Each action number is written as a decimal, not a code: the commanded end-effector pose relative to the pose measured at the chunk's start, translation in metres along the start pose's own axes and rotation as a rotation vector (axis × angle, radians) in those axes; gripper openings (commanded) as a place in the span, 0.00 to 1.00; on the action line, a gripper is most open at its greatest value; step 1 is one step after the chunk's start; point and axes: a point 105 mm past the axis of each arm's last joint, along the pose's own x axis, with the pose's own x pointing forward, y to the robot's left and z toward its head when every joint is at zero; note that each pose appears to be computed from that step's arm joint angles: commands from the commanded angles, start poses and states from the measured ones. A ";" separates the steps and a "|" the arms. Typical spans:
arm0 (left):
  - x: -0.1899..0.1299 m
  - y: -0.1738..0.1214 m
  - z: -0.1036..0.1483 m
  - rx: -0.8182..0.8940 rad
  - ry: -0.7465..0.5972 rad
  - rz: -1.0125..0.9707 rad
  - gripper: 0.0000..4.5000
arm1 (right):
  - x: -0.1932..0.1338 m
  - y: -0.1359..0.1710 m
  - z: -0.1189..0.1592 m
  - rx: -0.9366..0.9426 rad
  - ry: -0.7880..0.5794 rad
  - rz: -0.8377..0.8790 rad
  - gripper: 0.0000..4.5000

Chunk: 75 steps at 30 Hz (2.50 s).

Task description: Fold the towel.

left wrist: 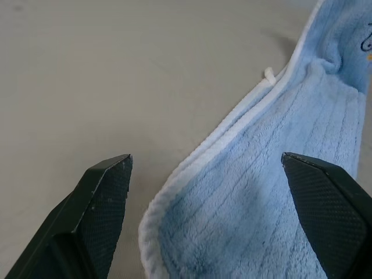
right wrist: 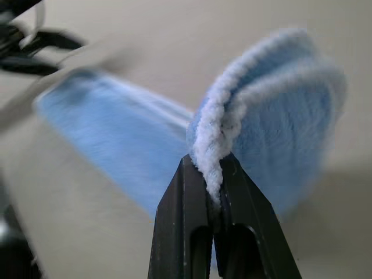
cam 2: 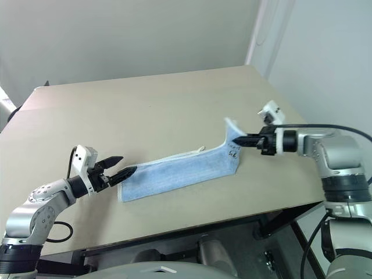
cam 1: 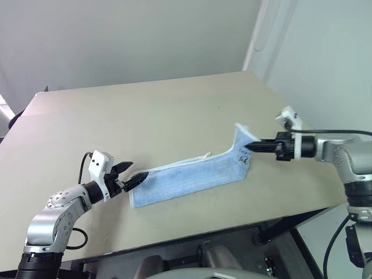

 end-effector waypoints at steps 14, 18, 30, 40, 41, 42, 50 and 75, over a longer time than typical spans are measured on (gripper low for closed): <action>0.008 -0.003 0.000 0.052 0.017 -0.029 0.96 | 0.068 0.046 -0.014 -0.177 0.063 0.172 0.06; 0.007 -0.009 -0.005 0.064 0.043 -0.064 0.96 | 0.076 0.061 -0.020 -0.178 0.078 0.250 0.33; 0.001 -0.001 0.000 0.047 0.022 -0.033 0.96 | 0.060 0.035 0.029 -0.105 -0.265 0.151 0.79; -0.006 0.010 0.006 0.054 -0.005 0.019 0.96 | 0.107 -0.004 -0.031 -0.091 -0.229 -0.016 0.79; -0.006 0.012 0.006 0.059 -0.004 0.025 0.96 | 0.113 -0.004 -0.042 -0.080 -0.196 -0.010 0.79; -0.006 0.012 0.007 0.061 -0.004 0.027 0.96 | 0.119 -0.004 -0.056 -0.081 -0.153 -0.010 0.79; -0.014 0.014 0.009 0.050 -0.004 0.033 0.96 | 0.130 0.004 -0.097 -0.025 -0.035 0.073 0.79; 0.001 -0.028 -0.055 -0.469 0.423 -0.061 0.98 | 0.099 0.006 0.001 -0.087 -0.232 0.069 1.00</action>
